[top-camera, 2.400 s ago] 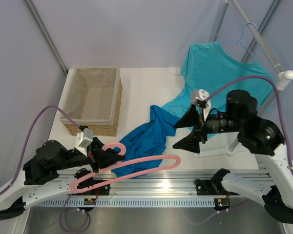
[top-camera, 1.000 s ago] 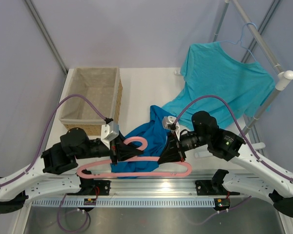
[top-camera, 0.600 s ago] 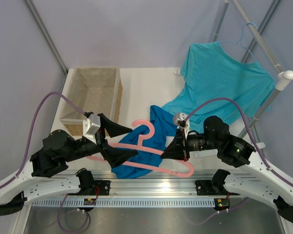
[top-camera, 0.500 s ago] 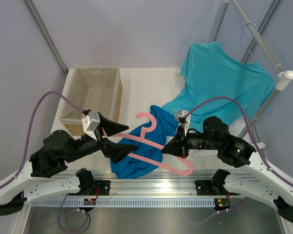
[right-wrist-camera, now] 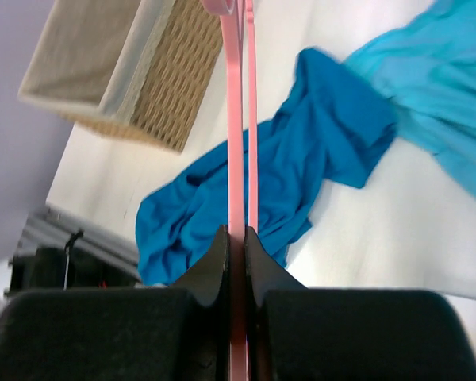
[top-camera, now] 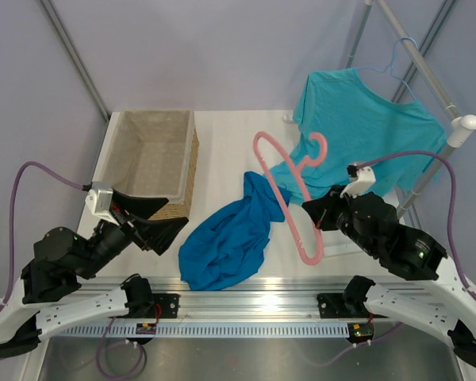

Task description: Remove the t-shirt from the hanger

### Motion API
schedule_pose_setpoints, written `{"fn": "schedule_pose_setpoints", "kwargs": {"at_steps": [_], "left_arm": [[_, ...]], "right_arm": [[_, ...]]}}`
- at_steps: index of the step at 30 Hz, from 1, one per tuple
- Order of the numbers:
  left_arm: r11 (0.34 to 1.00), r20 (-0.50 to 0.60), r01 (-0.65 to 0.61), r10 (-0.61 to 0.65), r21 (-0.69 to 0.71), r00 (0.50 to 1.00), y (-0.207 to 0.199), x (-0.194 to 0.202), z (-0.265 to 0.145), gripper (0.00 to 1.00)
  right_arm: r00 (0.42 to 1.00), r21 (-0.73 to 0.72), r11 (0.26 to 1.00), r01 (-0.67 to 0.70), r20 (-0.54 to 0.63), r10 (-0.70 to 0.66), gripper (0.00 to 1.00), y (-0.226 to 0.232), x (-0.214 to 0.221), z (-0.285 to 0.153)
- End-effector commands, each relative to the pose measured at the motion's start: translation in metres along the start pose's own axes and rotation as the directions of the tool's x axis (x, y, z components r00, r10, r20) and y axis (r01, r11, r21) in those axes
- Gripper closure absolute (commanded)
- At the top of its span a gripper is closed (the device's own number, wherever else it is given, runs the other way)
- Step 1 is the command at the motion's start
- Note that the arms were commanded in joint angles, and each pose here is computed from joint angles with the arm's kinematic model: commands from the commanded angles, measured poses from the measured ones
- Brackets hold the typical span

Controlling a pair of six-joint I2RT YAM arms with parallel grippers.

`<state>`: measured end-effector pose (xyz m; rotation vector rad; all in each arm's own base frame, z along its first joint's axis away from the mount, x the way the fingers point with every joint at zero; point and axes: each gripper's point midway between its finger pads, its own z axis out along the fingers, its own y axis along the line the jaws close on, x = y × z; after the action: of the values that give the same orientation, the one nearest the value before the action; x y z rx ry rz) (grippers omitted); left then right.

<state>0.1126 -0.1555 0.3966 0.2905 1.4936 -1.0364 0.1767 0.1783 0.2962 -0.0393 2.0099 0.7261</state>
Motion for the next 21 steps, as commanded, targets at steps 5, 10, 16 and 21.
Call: {"fn": "schedule_pose_setpoints", "kwargs": {"at_steps": [5, 10, 16, 21], "left_arm": [[0.999, -0.056, -0.003, 0.000, -0.049, 0.998, 0.008, 0.013, 0.001, 0.01], [0.999, -0.060, 0.006, -0.008, -0.036, 0.998, 0.006, 0.011, -0.002, 0.01], [0.998, -0.074, -0.013, 0.009, -0.061, 0.997, 0.011, 0.014, -0.003, 0.01], [0.998, -0.065, -0.012, 0.008, -0.064, 0.998, 0.011, 0.009, -0.005, 0.01]], "right_arm": [[0.926, 0.299, 0.914, -0.274, 0.340, 0.167, 1.00, -0.058, -0.069, -0.044], [0.903, 0.414, 0.848, -0.331, 0.401, 0.156, 1.00, -0.066, -0.095, -0.057], [0.877, 0.531, 0.732, -0.427, 0.441, 0.192, 1.00, -0.066, -0.113, -0.063], [0.881, 0.598, 0.672, -0.438, 0.434, 0.188, 1.00, -0.056, -0.122, -0.049]]}}
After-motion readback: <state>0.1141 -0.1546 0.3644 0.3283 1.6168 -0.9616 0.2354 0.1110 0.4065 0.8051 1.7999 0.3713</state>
